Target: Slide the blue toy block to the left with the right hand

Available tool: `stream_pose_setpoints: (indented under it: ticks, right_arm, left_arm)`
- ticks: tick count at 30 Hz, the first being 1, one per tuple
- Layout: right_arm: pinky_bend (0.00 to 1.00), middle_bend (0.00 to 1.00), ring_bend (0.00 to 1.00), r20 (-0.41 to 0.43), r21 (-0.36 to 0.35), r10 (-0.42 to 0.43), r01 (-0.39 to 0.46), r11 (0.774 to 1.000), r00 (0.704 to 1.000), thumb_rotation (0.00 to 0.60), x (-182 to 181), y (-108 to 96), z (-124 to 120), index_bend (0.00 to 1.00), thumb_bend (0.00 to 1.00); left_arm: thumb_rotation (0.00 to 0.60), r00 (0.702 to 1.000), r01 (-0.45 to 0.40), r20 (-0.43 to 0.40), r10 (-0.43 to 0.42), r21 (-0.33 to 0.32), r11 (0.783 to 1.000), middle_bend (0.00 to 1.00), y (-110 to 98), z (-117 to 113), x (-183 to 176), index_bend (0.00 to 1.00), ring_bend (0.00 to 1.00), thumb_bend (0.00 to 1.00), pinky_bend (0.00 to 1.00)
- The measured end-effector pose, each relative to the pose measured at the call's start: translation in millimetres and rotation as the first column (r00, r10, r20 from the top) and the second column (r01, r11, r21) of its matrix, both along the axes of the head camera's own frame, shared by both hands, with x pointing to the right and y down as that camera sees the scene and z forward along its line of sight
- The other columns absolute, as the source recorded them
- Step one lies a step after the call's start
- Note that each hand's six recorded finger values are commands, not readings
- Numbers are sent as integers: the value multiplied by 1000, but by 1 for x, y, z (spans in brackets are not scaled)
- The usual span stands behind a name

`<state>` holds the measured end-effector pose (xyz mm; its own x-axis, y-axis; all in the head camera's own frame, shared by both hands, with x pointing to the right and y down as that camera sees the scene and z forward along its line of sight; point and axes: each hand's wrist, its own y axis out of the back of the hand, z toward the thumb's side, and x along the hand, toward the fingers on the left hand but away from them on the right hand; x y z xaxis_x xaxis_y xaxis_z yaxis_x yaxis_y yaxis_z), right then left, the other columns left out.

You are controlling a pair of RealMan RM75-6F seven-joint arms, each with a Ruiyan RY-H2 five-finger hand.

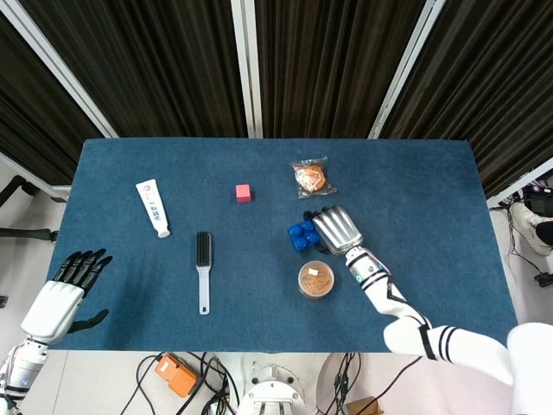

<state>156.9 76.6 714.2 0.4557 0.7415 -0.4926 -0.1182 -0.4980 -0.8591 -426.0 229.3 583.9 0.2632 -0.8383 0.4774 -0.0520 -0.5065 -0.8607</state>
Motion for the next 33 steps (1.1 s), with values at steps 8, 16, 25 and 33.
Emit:
stream_pose_setpoints:
  ticks: [8,16,25,33]
  right_arm:
    - [442,281,288,-72,-59,-8,4,998,997,600,-1,8,19,33,414]
    - [245,0,0,-98,-96,-16,6,995,995,600,13,14,8,0,414]
    - [0,0,0,-143,110,68,-53,993,987,600,102,55,-50,0,414]
    - [0,0,0,-146,247,379,-337,909,914,600,241,154,-123,0,413]
  left_arm:
    - [600,1000,0,-5,0,8,1000,0,2,-3,-1,0,0,162,6]
    - [600,1000,-2,-4,2,5,1000,0,1,-2,0,0,0,162,5]
    - [600,1000,-9,-10,9,14,1000,0,2,-5,-1,0,0,162,6]
    - [600,998,-48,-38,49,25,999,0,4,-6,6,0,0,162,6]
